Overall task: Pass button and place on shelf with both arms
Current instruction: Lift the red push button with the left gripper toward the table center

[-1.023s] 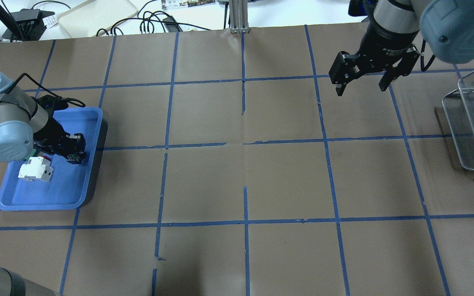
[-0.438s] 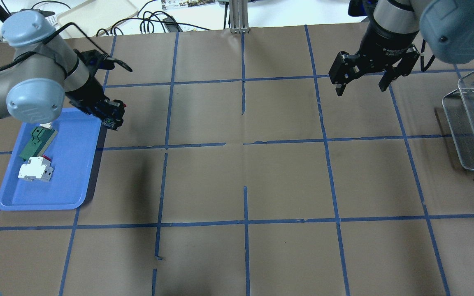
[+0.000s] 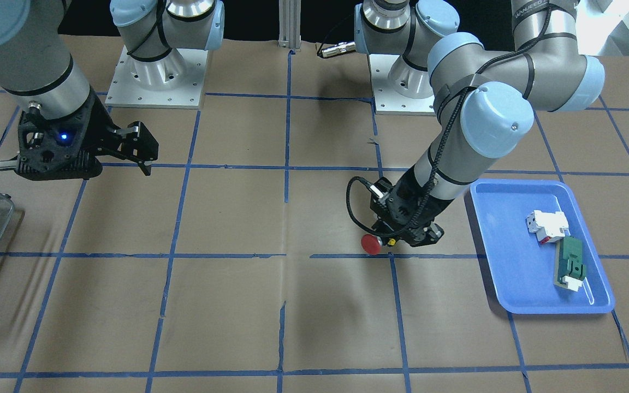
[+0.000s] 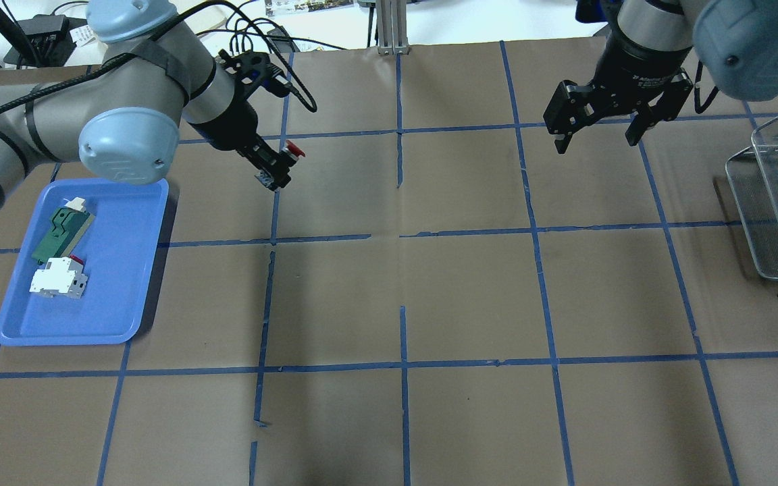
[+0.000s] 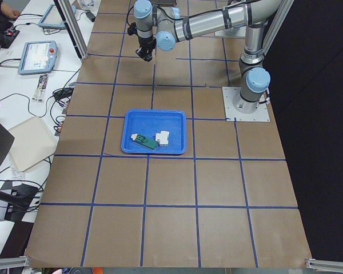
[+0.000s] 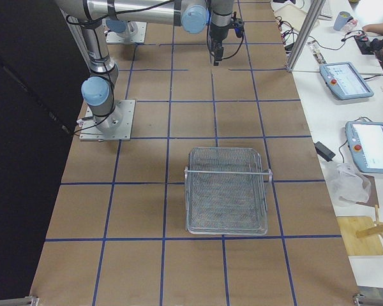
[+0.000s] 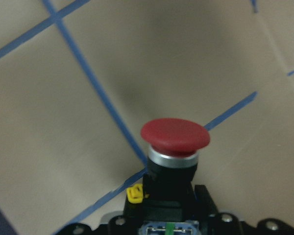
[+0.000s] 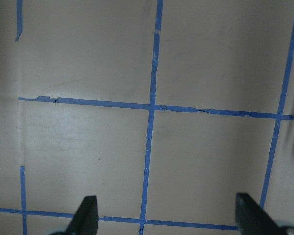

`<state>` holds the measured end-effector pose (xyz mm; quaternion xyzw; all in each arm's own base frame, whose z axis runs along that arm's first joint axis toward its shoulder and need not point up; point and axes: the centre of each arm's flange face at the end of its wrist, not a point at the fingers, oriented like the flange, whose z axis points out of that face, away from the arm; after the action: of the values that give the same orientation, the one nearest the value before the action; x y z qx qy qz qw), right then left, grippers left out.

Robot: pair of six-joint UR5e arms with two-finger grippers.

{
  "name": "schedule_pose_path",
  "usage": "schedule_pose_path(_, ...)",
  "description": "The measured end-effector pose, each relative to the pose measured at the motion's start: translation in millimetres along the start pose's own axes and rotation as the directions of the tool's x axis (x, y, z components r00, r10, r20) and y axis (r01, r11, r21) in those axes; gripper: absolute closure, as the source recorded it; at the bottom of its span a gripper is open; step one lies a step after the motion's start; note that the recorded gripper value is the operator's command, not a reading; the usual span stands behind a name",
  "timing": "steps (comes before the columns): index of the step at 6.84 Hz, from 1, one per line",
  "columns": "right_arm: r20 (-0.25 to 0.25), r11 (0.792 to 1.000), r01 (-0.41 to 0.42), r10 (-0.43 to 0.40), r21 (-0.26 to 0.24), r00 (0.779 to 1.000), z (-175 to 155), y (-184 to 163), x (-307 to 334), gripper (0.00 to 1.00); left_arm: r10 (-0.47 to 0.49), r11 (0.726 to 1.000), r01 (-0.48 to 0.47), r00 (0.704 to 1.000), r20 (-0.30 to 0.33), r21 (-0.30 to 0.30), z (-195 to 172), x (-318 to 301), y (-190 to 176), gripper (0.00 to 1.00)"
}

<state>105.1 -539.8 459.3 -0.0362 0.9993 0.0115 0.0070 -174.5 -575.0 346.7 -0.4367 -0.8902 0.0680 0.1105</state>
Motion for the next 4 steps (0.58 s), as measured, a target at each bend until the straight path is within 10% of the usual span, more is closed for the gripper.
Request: schedule_pose_path(4,0.131,0.999,-0.022,0.019,0.022,0.991,-9.8,-7.0,25.6,0.00,0.458,0.874,-0.435,0.886,-0.067,0.217,-13.6,93.8,-69.5,1.00)
